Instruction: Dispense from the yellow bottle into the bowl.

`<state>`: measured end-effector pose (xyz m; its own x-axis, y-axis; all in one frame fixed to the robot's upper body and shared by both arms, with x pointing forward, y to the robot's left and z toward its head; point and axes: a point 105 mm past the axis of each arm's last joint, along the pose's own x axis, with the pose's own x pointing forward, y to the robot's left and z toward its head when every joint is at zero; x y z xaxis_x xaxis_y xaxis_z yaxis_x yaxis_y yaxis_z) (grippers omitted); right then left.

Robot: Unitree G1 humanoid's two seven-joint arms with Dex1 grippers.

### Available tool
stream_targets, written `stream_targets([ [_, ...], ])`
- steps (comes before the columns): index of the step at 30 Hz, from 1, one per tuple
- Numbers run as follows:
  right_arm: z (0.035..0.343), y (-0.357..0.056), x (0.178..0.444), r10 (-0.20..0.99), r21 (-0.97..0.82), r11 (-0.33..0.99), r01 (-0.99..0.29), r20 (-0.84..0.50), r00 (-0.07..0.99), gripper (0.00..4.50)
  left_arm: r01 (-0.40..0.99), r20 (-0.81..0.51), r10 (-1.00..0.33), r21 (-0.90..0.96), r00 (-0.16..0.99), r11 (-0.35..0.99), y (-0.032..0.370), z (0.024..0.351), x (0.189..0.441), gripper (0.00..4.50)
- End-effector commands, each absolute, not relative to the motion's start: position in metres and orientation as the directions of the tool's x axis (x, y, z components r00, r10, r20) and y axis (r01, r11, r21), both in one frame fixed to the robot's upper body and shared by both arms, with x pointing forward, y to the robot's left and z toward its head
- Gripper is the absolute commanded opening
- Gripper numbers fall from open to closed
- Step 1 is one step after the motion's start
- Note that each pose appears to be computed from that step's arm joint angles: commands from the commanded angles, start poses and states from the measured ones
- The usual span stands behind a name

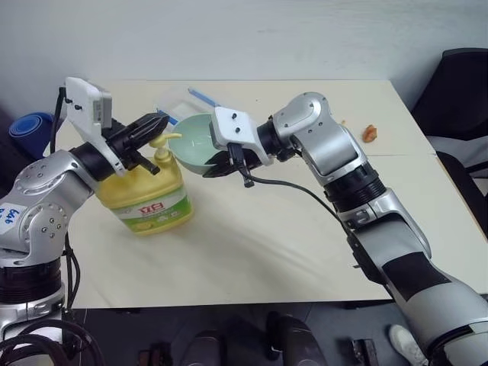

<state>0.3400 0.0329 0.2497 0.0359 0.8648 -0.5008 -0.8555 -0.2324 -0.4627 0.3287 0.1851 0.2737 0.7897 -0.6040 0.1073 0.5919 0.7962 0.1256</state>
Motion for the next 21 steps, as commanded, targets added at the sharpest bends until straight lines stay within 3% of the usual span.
stream_targets([
  [1, 0.266, 0.041, 0.330, 0.878, -0.510, -0.260, -0.820, -0.477, 0.018, 0.00, 0.584, -0.040, -0.583, 0.096, 0.811, 0.806, 0.186, 0.243, 0.332, 0.04],
  [10, 0.267, 0.045, 0.327, 0.890, -0.496, -0.253, -0.831, -0.455, 0.000, 0.00, 0.545, -0.186, -0.527, 0.063, 0.829, 0.836, 0.197, 0.203, 0.335, 0.04],
  [21, 0.263, 0.043, 0.322, 0.891, -0.462, -0.255, -0.849, -0.453, -0.022, 0.00, 0.509, -0.201, -0.500, -0.006, 0.842, 0.860, 0.204, 0.176, 0.335, 0.04],
])
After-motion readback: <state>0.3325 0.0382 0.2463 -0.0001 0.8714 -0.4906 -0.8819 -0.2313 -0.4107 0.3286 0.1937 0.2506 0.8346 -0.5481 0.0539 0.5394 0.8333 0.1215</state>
